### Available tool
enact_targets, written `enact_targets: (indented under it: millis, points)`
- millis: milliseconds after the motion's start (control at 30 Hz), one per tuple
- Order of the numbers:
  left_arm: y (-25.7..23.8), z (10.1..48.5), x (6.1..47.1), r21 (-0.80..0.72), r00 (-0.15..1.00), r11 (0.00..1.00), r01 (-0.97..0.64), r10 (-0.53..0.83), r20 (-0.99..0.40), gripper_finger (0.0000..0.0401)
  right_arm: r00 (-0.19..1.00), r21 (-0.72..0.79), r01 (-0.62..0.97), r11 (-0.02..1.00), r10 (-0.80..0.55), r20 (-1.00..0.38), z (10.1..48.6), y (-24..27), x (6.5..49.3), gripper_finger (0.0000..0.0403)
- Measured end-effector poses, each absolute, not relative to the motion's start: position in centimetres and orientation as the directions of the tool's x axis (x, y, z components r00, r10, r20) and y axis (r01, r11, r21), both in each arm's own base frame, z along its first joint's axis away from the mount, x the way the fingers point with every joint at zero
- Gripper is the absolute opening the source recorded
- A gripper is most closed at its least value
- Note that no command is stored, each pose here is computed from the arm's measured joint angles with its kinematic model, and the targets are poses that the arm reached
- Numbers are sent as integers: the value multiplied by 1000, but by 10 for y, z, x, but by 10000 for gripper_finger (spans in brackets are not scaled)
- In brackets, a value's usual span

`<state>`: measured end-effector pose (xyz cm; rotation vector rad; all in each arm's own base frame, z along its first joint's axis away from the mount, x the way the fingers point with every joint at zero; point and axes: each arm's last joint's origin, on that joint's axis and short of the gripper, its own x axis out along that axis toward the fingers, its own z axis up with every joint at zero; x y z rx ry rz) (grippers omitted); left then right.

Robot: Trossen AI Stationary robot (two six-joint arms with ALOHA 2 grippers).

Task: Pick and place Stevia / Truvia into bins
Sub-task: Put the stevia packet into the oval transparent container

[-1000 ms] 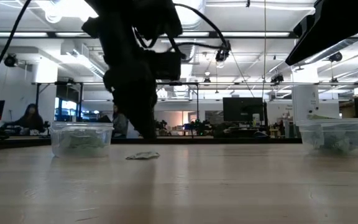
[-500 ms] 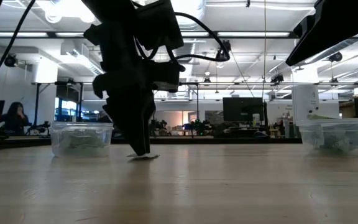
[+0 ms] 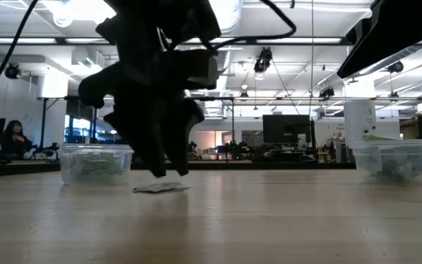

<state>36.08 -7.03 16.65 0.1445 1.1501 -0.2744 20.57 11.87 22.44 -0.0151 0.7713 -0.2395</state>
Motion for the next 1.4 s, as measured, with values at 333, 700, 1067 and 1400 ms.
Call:
enact_targets:
  millis: [333,700,1067,1400]
  points:
    - [-68,178,361,-109,336,994,10,-106,-936,254,691,-101,209,973,-220,-688,224,119,206,73]
    - [-69,160,363,-143,288,986,-89,-112,-951,254,691,-101,209,973,-220,-689,224,119,206,76]
    - [-71,154,364,-128,269,992,-16,-119,-956,254,690,-107,204,973,-220,-689,224,119,205,68]
    - [-74,154,364,-89,270,994,71,-105,-957,253,690,-107,204,973,-220,-689,224,119,205,77]
